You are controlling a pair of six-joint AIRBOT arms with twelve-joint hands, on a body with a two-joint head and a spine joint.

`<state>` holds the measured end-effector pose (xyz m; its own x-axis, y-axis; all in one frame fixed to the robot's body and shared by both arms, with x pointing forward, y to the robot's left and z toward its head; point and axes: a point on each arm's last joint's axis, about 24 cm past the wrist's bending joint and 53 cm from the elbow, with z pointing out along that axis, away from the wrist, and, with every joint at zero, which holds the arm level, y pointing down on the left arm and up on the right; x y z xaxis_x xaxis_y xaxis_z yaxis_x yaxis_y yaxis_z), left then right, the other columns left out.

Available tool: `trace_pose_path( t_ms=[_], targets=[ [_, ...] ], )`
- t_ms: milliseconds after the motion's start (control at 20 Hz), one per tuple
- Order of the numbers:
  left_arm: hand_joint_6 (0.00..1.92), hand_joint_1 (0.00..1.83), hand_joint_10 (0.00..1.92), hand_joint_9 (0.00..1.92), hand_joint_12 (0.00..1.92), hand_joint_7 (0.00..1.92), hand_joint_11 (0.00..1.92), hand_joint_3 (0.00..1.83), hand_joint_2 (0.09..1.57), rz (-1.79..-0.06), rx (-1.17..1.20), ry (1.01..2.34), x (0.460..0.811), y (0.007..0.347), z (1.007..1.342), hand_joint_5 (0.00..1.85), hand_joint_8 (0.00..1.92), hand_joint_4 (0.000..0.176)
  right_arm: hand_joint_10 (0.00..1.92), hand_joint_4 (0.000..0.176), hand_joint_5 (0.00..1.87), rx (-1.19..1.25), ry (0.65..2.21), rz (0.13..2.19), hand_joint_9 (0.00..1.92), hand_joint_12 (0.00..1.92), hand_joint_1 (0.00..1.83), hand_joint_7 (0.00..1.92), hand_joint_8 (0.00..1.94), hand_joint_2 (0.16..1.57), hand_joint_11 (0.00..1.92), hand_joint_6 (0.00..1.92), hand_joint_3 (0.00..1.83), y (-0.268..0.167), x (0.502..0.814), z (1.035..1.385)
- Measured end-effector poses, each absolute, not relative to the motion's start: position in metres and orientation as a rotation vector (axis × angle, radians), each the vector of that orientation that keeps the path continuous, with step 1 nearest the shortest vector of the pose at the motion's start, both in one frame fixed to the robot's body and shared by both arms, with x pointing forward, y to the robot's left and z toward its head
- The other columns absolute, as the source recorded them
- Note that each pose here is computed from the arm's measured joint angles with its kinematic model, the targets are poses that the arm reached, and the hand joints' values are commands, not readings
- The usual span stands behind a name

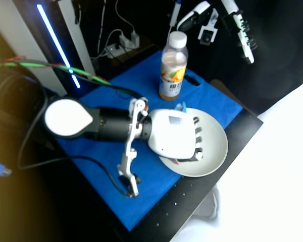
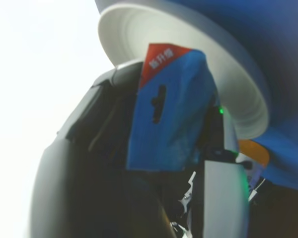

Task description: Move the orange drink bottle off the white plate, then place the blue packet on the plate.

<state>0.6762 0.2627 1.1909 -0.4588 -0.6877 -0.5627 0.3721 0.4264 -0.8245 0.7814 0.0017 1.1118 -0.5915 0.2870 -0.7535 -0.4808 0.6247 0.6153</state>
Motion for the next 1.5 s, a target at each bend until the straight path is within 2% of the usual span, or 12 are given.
trace_pose_path(
  t_ms=[100, 250, 400, 450, 500, 550, 700, 750, 950, 1100, 1300, 1500],
  targets=[
    [0.00, 0.74, 0.00, 0.00, 0.00, 0.06, 0.00, 0.00, 0.61, -1.262, -0.281, 1.627, 0.676, 0.263, 1.191, 0.00, 0.01, 0.176, 0.18, 0.000, 0.80, -0.153, 1.936, 1.062, 0.98, 1.10, 1.15, 1.05, 0.05, 0.88, 0.59, 0.00, 0.00, 0.002, 0.781, 1.112],
    [0.00, 0.75, 0.00, 0.00, 0.00, 0.06, 0.00, 0.00, 0.60, -1.265, -0.281, 1.626, 0.676, 0.262, 1.192, 0.00, 0.00, 0.176, 0.04, 0.000, 0.63, -0.145, 1.938, 1.067, 0.88, 1.21, 1.09, 0.84, 0.00, 0.81, 0.46, 0.00, 0.00, 0.002, 0.781, 1.112],
    [0.00, 0.75, 0.00, 0.00, 0.00, 0.05, 0.00, 0.00, 0.61, -1.266, -0.283, 1.625, 0.676, 0.263, 1.192, 0.00, 0.00, 0.176, 0.00, 0.070, 0.35, -0.145, 1.938, 1.067, 0.66, 1.18, 1.01, 0.59, 0.00, 0.73, 0.26, 0.00, 0.00, 0.002, 0.781, 1.112],
    [0.00, 0.75, 0.00, 0.00, 0.00, 0.06, 0.00, 0.00, 0.61, -1.266, -0.282, 1.625, 0.676, 0.263, 1.192, 0.00, 0.01, 0.176, 0.00, 0.128, 0.22, -0.145, 1.938, 1.067, 0.41, 1.12, 0.98, 0.40, 0.00, 0.70, 0.11, 0.00, 0.00, 0.002, 0.781, 1.112],
    [0.00, 0.74, 0.00, 0.00, 0.00, 0.07, 0.00, 0.00, 0.61, -1.266, -0.282, 1.626, 0.676, 0.262, 1.192, 0.00, 0.01, 0.176, 0.00, 0.166, 0.09, -0.143, 1.939, 1.068, 0.26, 1.01, 0.96, 0.26, 0.00, 0.65, 0.02, 0.00, 0.00, 0.002, 0.781, 1.112],
    [0.00, 0.74, 0.00, 0.00, 0.00, 0.06, 0.00, 0.01, 0.62, -1.265, -0.282, 1.626, 0.676, 0.263, 1.192, 0.00, 0.01, 0.176, 0.01, 0.174, 0.02, -0.141, 1.940, 1.070, 0.27, 1.05, 0.91, 0.28, 0.01, 0.63, 0.00, 0.00, 0.00, 0.002, 0.781, 1.112],
    [0.00, 0.73, 0.00, 0.00, 0.00, 0.07, 0.00, 0.00, 0.60, -1.265, -0.282, 1.626, 0.676, 0.263, 1.192, 0.00, 0.01, 0.176, 0.00, 0.176, 0.00, -0.131, 1.942, 1.080, 0.00, 0.13, 0.85, 0.01, 0.00, 0.58, 0.00, 0.00, 0.00, 0.002, 0.781, 1.112],
    [0.00, 0.74, 0.00, 0.00, 0.00, 0.06, 0.00, 0.00, 0.60, -1.266, -0.282, 1.625, 0.676, 0.262, 1.192, 0.00, 0.00, 0.176, 0.00, 0.176, 0.00, -0.130, 1.941, 1.090, 0.00, 0.02, 0.83, 0.00, 0.00, 0.58, 0.00, 0.00, 0.00, 0.002, 0.780, 1.113],
    [0.00, 0.75, 0.00, 0.00, 0.00, 0.02, 0.00, 0.00, 0.59, -1.265, -0.288, 1.622, 0.677, 0.264, 1.192, 0.00, 0.00, 0.176, 0.00, 0.176, 0.00, -0.081, 1.909, 1.194, 0.00, 0.00, 0.77, 0.00, 0.00, 0.58, 0.00, 0.00, 0.00, -0.004, 0.773, 1.131],
    [0.00, 0.77, 0.00, 0.00, 0.00, 0.03, 0.00, 0.00, 0.58, -1.265, -0.293, 1.619, 0.677, 0.265, 1.193, 0.00, 0.00, 0.176, 0.00, 0.176, 0.00, -0.112, 1.828, 1.228, 0.00, 0.00, 0.85, 0.00, 0.00, 0.58, 0.00, 0.00, 0.00, -0.012, 0.759, 1.156],
    [0.00, 0.77, 0.00, 0.00, 0.00, 0.00, 0.00, 0.00, 0.57, -1.251, -0.311, 1.609, 0.679, 0.272, 1.197, 0.00, 0.00, 0.176, 0.00, 0.176, 0.00, -0.139, 1.737, 1.287, 0.00, 0.00, 0.67, 0.00, 0.00, 0.52, 0.00, 0.00, 0.00, -0.031, 0.747, 1.197],
    [0.00, 0.81, 0.00, 0.00, 0.00, 0.00, 0.00, 0.00, 0.54, -1.228, -0.324, 1.588, 0.680, 0.285, 1.209, 0.00, 0.00, 0.176, 0.00, 0.176, 0.00, -0.172, 1.635, 1.275, 0.00, 0.01, 0.87, 0.00, 0.00, 0.60, 0.02, 0.00, 0.01, -0.053, 0.729, 1.227]
  ],
)
